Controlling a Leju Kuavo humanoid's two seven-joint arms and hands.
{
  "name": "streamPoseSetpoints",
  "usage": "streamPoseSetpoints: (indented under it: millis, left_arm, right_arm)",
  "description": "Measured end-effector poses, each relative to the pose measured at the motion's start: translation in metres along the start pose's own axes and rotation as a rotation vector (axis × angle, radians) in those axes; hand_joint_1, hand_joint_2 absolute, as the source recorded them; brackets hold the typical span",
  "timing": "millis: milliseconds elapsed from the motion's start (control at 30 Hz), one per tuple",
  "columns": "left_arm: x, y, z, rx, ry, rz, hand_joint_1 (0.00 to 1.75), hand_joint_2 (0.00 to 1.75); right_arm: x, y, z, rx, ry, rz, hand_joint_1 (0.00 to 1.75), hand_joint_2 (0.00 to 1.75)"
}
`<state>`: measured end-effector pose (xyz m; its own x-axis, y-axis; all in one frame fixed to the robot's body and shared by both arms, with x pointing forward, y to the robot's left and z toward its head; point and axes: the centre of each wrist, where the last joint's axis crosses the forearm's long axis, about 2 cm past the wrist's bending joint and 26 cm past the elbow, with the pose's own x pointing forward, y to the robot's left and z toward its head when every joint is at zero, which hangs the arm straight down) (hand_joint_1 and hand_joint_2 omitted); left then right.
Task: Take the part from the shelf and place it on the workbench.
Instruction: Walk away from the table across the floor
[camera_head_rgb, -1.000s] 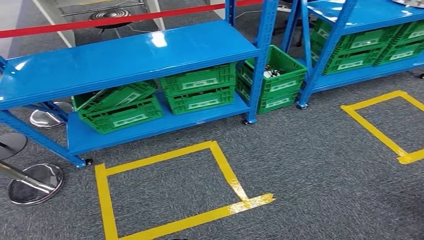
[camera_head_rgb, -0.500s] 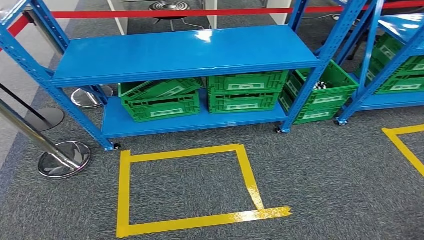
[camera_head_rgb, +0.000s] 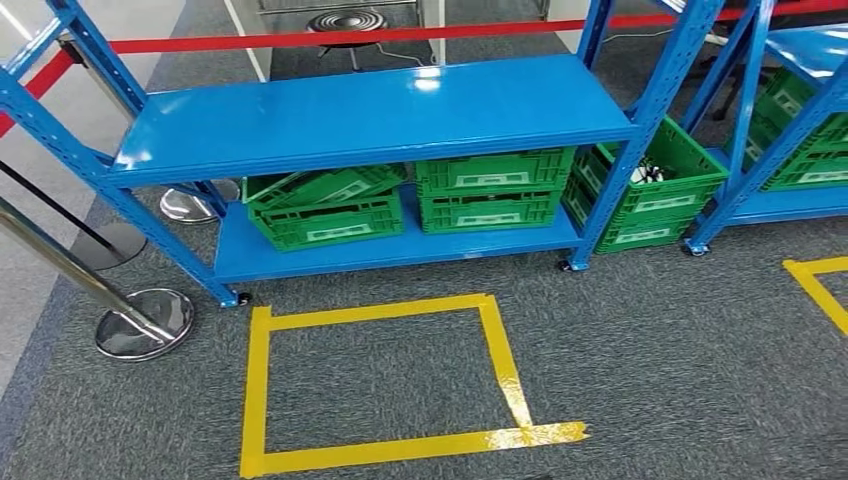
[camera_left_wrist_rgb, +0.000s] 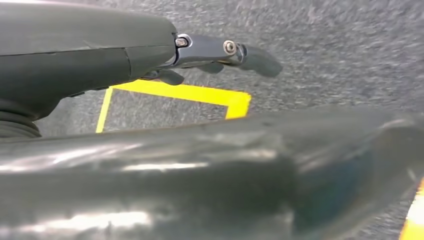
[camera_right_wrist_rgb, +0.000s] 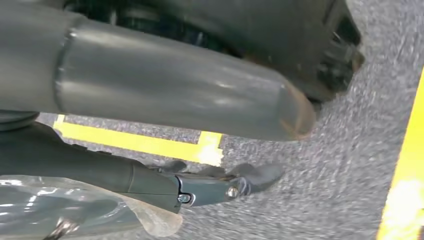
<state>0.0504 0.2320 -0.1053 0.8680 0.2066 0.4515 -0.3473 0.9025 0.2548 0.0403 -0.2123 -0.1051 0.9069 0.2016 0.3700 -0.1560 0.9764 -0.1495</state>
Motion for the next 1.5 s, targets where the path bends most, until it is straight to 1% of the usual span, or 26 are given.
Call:
streamPoseSetpoints:
  millis: [200,333,733,867,1167,1500]
  left_arm:
    - [-0.003,-0.005,0.003,-0.014,0.009,-0.002,0.00,0.00]
    - [0.000,-0.002,0.001,-0.010,0.004,-0.005,0.00,0.00]
    - [-0.002,-0.002,0.002,-0.013,0.005,-0.014,0.00,0.00]
    - [-0.002,0.003,-0.001,-0.005,0.006,-0.020,0.00,0.00]
    - [-0.001,-0.006,0.003,-0.024,0.010,-0.020,0.00,0.00]
    - [0.000,-0.009,0.005,-0.017,0.011,-0.024,0.00,0.00]
  right_arm:
    - [-0.004,-0.007,-0.001,-0.003,0.007,-0.005,0.00,0.00]
    - [-0.003,-0.008,-0.002,-0.001,0.009,-0.013,0.00,0.00]
    - [-0.005,-0.007,-0.001,-0.001,0.018,-0.024,0.00,0.00]
    - [-0.004,-0.001,0.000,0.013,0.017,-0.030,0.00,0.00]
    - [-0.004,-0.008,-0.001,0.000,0.017,-0.026,0.00,0.00]
    - [-0.005,-0.010,-0.002,0.000,0.019,-0.023,0.00,0.00]
